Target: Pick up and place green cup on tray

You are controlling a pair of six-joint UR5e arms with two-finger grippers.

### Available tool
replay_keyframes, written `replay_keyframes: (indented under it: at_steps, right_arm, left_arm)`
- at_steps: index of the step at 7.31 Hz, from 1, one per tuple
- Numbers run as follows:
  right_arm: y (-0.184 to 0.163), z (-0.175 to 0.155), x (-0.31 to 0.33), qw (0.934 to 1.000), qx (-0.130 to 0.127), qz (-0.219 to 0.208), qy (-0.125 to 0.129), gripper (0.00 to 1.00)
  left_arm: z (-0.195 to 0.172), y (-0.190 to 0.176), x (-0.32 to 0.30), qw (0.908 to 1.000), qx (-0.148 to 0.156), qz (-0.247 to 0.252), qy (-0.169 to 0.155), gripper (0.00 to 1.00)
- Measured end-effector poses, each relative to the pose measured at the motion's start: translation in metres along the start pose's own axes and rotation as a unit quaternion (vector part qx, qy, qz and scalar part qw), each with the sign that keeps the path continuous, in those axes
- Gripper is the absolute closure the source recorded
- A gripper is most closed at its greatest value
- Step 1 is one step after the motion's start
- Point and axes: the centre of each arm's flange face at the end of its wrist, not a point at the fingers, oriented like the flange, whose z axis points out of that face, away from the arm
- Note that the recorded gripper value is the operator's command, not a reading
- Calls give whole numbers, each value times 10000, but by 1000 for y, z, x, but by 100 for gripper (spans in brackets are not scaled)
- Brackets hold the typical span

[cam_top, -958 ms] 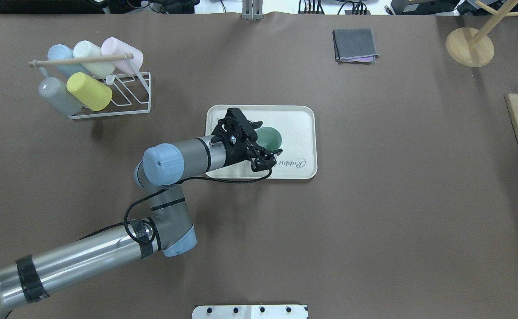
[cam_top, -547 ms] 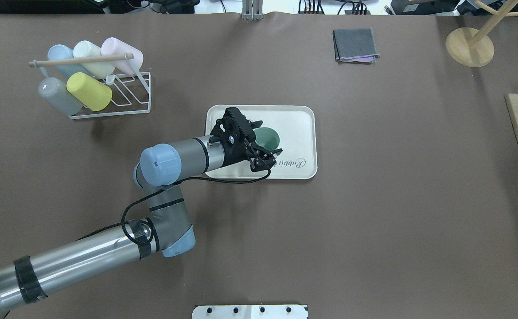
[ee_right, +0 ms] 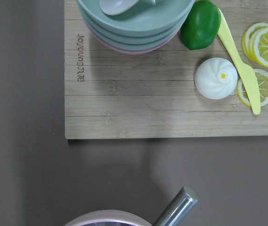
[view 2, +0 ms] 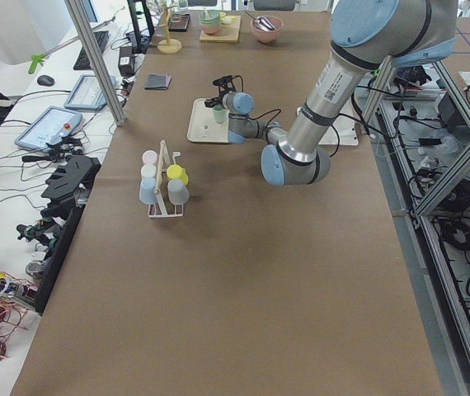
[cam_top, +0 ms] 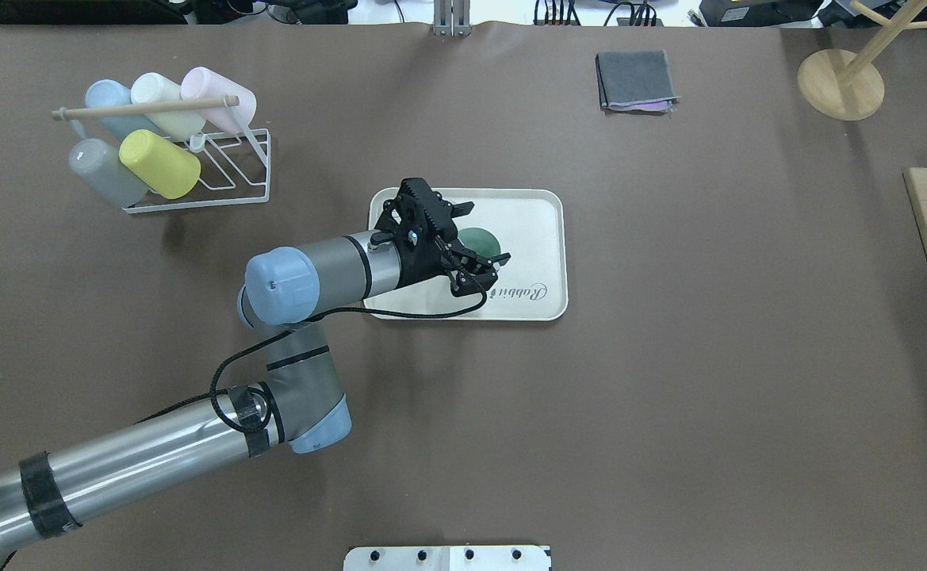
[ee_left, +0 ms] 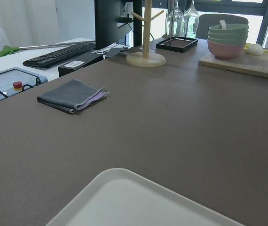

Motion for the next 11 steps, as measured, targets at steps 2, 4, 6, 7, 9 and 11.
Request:
replay_keyframes:
  at_steps: [2,4,6,7,9,11]
  right_arm:
    - [0,0,0,10000,1,4,1,0]
    - [0,-1,0,10000,10,3,6,0]
    - [0,-1,-1,10000,14,2,7,0]
    - [0,-1,-1,10000,18,-1,7,0]
    - [-1,-2,-1,10000,24,-7,12,0]
    - [-1,-2,-2,10000,27,-9,14,0]
  left_arm:
    - [-3,-38,-25,9989,316,38,-340,1]
    - [-4,-99,-63,9945,532,114,-900,1]
    - [-7,-159,-112,9873,213,180,-1566,1]
    - [-15,-190,-134,9810,-98,183,-1928,1]
    - [-44,-227,-163,9603,-979,109,-2610,1]
    - [-113,-222,-243,9342,-1960,-292,-2968,1]
